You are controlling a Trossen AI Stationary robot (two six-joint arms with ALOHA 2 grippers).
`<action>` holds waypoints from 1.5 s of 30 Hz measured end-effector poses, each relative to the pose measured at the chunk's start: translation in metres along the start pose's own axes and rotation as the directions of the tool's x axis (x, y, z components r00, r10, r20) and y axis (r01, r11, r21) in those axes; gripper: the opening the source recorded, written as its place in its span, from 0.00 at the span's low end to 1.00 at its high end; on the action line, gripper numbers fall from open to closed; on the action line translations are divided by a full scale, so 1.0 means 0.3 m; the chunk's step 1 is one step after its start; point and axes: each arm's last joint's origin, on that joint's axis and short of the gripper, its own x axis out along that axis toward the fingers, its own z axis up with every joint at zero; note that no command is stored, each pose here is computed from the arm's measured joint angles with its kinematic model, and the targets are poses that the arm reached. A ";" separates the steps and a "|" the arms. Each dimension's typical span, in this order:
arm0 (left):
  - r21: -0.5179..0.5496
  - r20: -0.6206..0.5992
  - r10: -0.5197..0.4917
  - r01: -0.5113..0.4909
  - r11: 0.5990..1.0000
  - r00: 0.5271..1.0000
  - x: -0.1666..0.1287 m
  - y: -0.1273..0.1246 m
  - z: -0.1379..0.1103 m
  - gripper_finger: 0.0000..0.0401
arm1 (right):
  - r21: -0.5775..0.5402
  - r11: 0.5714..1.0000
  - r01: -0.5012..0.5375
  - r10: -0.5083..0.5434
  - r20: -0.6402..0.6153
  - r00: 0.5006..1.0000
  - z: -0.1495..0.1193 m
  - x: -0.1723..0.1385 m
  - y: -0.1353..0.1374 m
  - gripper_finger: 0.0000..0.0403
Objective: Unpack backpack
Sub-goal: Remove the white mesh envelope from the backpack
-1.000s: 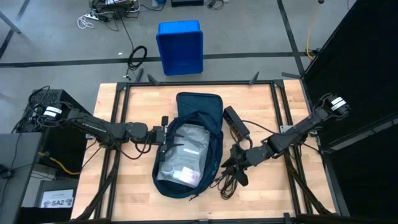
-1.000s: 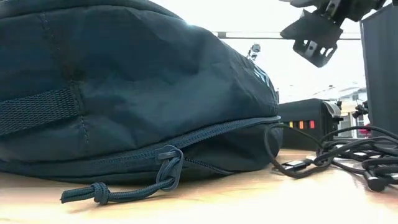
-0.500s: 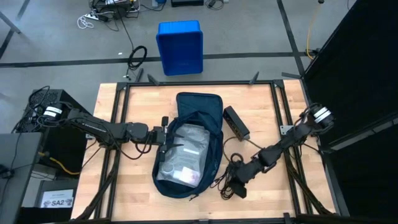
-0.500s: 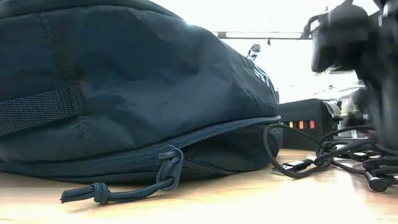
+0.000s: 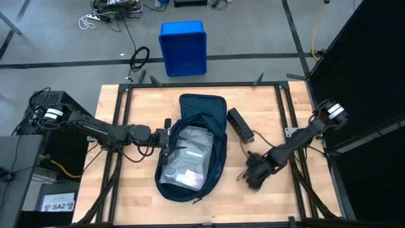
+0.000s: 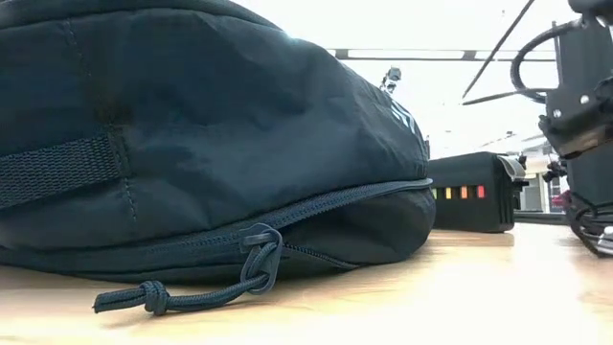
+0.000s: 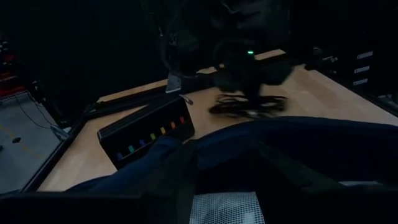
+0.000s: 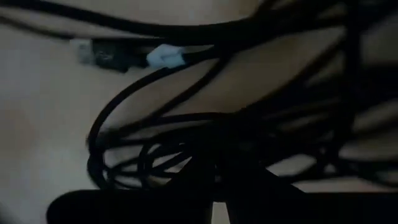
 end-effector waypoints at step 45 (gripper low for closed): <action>0.054 -0.311 0.054 -0.039 0.998 0.949 -0.014 0.005 -0.042 0.30 | -0.688 0.691 0.223 0.500 0.677 0.540 0.545 -0.192 0.436 0.43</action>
